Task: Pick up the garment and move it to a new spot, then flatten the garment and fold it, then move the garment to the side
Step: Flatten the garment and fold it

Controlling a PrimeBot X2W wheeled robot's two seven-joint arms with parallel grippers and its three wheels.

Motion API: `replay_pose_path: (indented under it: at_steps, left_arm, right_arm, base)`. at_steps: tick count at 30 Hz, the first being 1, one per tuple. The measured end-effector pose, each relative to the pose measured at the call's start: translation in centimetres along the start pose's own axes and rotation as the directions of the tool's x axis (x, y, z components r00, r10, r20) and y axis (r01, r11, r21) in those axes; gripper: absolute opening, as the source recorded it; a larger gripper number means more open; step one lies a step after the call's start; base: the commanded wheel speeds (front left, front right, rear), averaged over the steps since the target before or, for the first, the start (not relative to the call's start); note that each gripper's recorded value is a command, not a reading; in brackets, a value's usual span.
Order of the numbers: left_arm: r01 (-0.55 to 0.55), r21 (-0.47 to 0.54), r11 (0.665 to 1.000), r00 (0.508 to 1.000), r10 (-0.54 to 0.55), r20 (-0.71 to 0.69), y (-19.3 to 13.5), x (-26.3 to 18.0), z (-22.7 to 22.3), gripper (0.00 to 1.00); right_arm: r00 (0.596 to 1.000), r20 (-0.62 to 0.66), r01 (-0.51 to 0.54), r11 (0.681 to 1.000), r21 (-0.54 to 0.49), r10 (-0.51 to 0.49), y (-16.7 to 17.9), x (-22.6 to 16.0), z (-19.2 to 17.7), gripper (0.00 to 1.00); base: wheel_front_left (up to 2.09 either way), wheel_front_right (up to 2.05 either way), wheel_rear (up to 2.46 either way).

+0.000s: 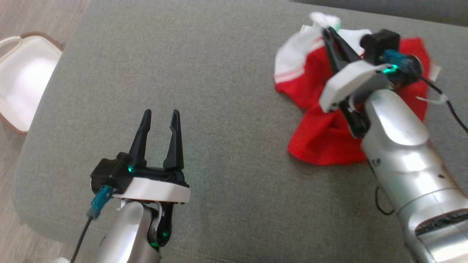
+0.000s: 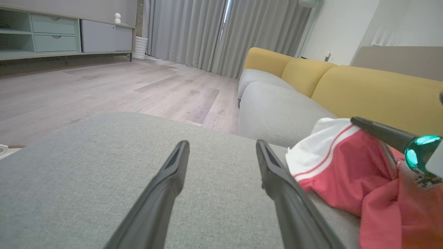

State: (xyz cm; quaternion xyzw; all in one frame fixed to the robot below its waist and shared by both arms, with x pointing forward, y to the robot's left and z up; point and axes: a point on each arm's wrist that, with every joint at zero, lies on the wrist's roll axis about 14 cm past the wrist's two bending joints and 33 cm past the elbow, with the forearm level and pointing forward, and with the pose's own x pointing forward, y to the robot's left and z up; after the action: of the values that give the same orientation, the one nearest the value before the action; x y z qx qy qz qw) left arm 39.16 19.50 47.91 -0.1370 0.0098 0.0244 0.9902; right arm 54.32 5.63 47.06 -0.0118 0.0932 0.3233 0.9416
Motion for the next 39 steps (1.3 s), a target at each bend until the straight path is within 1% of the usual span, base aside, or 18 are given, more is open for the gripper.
replay_pose_path:
  at_steps: [1, 5, 7, 9, 10, 11, 14, 16, 18, 20, 24, 25, 27, 29, 32, 34, 37, 39]
  left_arm:
    - [0.007, -0.005, 1.0, 1.0, -0.007, 0.016, -0.3, 0.0, 0.5, 1.0]
    - [0.009, -0.011, 1.0, 0.999, -0.008, 0.054, -0.5, -0.1, 1.8, 1.0]
    - [0.006, -0.011, 1.0, 0.998, -0.006, 0.063, -0.4, -0.3, 2.1, 1.0]
    - [-0.001, -0.011, 1.0, 0.998, 0.001, 0.069, -0.2, -0.6, 2.3, 1.0]
    - [-0.004, -0.011, 1.0, 0.997, 0.005, 0.072, -0.1, -0.8, 2.4, 1.0]
    - [-0.004, -0.011, 1.0, 0.997, 0.005, 0.072, -0.1, -0.8, 2.4, 1.0]
    - [-0.016, -0.01, 1.0, 0.997, 0.017, 0.081, 0.3, -1.2, 2.8, 1.0]
    - [-0.019, -0.01, 1.0, 0.996, 0.02, 0.09, 0.4, -1.4, 3.1, 1.0]
    - [-0.024, -0.01, 1.0, 0.995, 0.025, 0.092, 0.4, -1.5, 3.2, 1.0]
    - [-0.029, -0.014, 0.999, 0.995, 0.03, 0.095, 0.5, -1.4, 3.2, 1.0]
    - [-0.017, -0.022, 1.0, 0.995, 0.019, 0.095, 0.1, -1.3, 3.1, 1.0]
    - [0.006, -0.02, 1.0, 0.995, -0.004, 0.102, -0.6, -1.0, 3.3, 1.0]
    - [0.028, -0.021, 0.999, 0.993, -0.026, 0.113, -1.4, -0.6, 3.6, 1.0]
    - [0.047, -0.023, 0.999, 0.991, -0.044, 0.123, -2.0, -0.3, 3.9, 1.0]
    - [0.085, -0.02, 0.996, 0.988, -0.082, 0.134, -3.2, 0.3, 4.2, 1.0]
    - [0.111, -0.024, 0.993, 0.984, -0.107, 0.14, -4.1, 0.5, 4.3, 1.0]
    - [0.157, -0.007, 0.988, 0.979, -0.155, 0.135, -5.6, 0.7, 4.0, 1.0]
    - [0.186, 0.025, 0.982, 0.974, -0.187, 0.124, -6.4, 0.7, 3.6, 1.0]
  right_arm:
    - [0.996, 0.072, -0.05, 0.999, -0.018, 0.051, 1.8, 0.1, 2.4, 0.0]
    - [0.958, 0.19, -0.207, 0.976, -0.062, 0.216, 7.4, -0.3, 6.6, 0.0]
    - [0.927, 0.199, -0.305, 0.948, -0.086, 0.316, 10.9, -0.9, 7.3, 0.0]
    - [0.9, 0.16, -0.388, 0.913, -0.129, 0.405, 14.1, -1.6, 6.7, 0.0]
    - [0.888, 0.131, -0.421, 0.894, -0.152, 0.441, 15.4, -1.9, 6.0, 0.18]
    - [0.888, 0.131, -0.421, 0.894, -0.152, 0.441, 15.4, -1.9, 6.0, 1.0]
    - [0.851, 0.008, -0.517, 0.84, -0.164, 0.526, 18.7, -3.5, 2.6, 1.0]
    - [0.837, -0.039, -0.546, 0.827, -0.136, 0.546, 19.8, -4.5, 0.6, 1.0]
    - [0.848, -0.048, -0.53, 0.84, -0.118, 0.528, 19.2, -4.5, -0.1, 1.0]
    - [0.876, -0.009, -0.481, 0.871, -0.101, 0.483, 17.5, -4.0, 0.7, 1.0]
    - [0.936, 0.087, -0.335, 0.94, -0.07, 0.34, 12.4, -3.3, 2.5, 1.0]
    - [0.96, 0.127, -0.242, 0.968, -0.062, 0.249, 9.1, -3.3, 3.5, 1.0]
    - [0.976, 0.163, -0.139, 0.989, -0.057, 0.147, 5.2, -3.8, 4.6, 1.0]
    - [0.98, 0.198, -0.03, 0.999, -0.04, 0.037, 1.2, -4.8, 5.5, 1.0]
    - [0.962, 0.246, 0.121, 0.993, 0.006, -0.118, -3.6, -7.7, 5.7, 1.0]
    - [0.951, 0.228, 0.204, 0.978, 0.043, -0.209, -5.7, -10.1, 3.7, 1.0]
    - [0.931, 0.183, 0.304, 0.949, 0.088, -0.315, -7.1, -13.8, 0.2, 1.0]
    - [0.912, 0.176, 0.355, 0.927, 0.122, -0.372, -7.5, -16.0, -1.0, 1.0]
  base:
    - [0.0, 0.0, 0.0]
    - [0.0, 0.0, 0.0]
    - [0.0, 0.0, 0.0]
    - [0.0, 0.0, 0.0]
    - [0.0, 0.0, 0.0]
    - [0.0, 0.0, 0.0]
    - [0.0, 0.0, 0.0]
    - [0.0, 0.0, 0.0]
    - [0.0, 0.0, 0.0]
    - [0.0, 0.0, 0.0]
    - [0.0, 0.0, 0.0]
    - [0.0, 0.0, 0.0]
    - [0.0, 0.0, 0.0]
    - [0.0, 0.0, 0.0]
    - [0.0, 0.0, 0.0]
    - [0.0, 0.0, 0.0]
    - [0.0, 0.0, 0.0]
    - [0.0, 0.0, 0.0]
